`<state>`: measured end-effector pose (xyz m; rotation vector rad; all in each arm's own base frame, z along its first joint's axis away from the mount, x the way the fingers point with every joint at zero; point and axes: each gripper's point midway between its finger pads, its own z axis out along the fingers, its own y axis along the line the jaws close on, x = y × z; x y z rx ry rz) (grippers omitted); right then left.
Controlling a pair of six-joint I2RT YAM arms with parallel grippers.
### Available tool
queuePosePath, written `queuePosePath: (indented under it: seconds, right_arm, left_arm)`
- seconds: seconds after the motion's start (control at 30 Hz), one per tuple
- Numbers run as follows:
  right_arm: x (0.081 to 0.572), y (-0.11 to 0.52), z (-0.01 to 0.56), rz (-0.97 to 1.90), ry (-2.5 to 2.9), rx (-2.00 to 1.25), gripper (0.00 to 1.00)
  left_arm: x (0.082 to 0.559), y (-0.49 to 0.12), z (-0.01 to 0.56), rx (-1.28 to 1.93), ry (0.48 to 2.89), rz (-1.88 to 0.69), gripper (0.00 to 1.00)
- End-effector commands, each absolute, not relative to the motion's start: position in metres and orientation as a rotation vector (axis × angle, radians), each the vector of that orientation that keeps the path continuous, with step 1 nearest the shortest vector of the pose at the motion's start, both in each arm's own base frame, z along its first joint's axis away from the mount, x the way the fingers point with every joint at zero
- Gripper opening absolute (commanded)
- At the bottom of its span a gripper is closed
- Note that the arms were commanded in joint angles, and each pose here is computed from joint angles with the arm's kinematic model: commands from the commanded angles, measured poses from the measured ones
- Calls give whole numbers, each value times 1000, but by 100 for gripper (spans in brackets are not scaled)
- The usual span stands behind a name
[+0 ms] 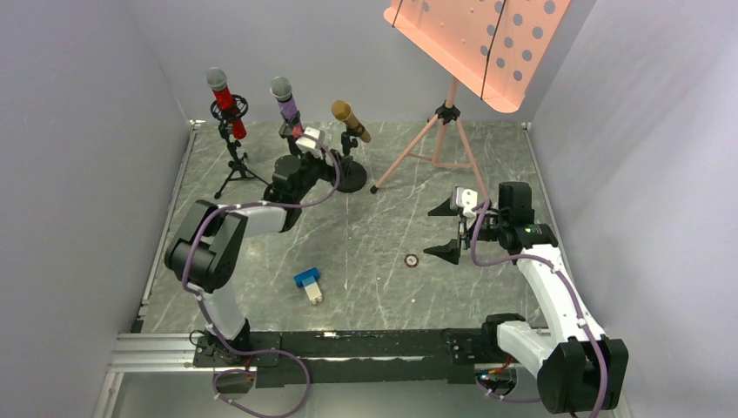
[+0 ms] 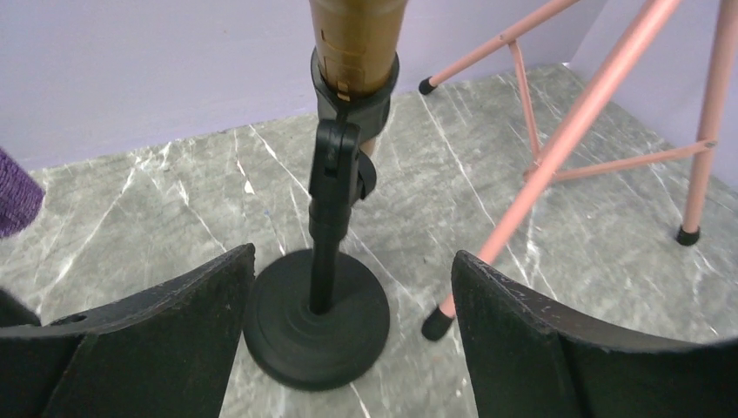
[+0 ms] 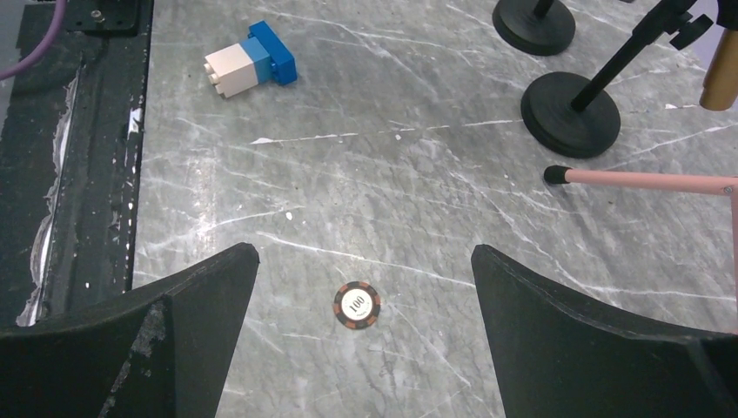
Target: Attach the microphones to the stand
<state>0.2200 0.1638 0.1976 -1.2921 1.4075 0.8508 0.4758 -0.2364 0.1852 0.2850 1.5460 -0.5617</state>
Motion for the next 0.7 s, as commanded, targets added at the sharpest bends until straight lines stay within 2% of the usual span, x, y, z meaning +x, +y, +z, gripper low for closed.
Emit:
queuePosePath:
  seconds: [0.0, 0.33, 0.53, 0.67]
  right_arm:
    - [221, 165, 217, 821, 1316, -1327, 100]
    - [224, 163, 210, 810, 1340, -1328, 100]
    - [220, 159, 207, 781, 1320, -1364, 100]
    - [225, 145, 220, 760, 1327, -1289, 100]
  left_arm:
    - [447, -234, 192, 297, 1550, -614, 88]
    - [395, -222, 195, 354, 1577, -625, 90]
    - [328, -213, 243, 391, 1474, -621, 90]
    - [293, -168, 275, 232, 1497, -721, 96]
